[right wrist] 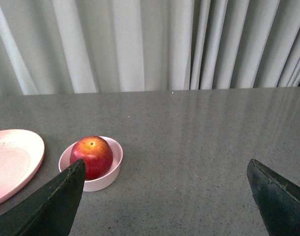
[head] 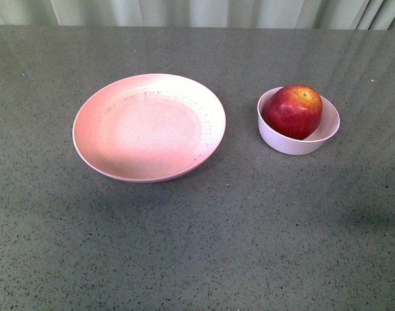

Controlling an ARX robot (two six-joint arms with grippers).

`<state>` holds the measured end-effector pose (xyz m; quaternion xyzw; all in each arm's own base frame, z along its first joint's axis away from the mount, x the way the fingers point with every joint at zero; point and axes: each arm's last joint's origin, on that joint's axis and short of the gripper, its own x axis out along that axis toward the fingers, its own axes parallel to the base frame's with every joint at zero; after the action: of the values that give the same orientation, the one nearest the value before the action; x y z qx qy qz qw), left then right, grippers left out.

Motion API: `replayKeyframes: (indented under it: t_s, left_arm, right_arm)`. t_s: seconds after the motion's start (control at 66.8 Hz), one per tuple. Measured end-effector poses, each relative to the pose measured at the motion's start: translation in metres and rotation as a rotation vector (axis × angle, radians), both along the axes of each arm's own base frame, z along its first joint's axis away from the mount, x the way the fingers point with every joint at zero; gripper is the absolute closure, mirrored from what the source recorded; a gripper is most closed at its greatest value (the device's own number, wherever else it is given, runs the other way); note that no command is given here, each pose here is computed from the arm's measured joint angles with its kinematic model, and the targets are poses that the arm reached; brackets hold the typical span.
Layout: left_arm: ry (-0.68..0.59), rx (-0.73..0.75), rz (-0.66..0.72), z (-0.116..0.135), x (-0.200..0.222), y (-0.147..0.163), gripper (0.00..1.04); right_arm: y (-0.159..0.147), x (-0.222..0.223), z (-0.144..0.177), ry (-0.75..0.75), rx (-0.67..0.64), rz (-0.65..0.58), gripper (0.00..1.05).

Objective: Move apple from plate to bowl

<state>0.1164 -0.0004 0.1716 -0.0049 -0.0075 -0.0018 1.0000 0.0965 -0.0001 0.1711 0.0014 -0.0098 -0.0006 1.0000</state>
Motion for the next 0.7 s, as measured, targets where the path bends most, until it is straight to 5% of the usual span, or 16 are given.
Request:
replayKeyframes:
  t_s: [0.704]
  left_arm:
    - [0.016, 0.001, 0.001, -0.004, -0.019, 0.000, 1.03]
  right_arm:
    - [0.000, 0.000, 0.000, 0.000, 0.000, 0.000, 0.09]
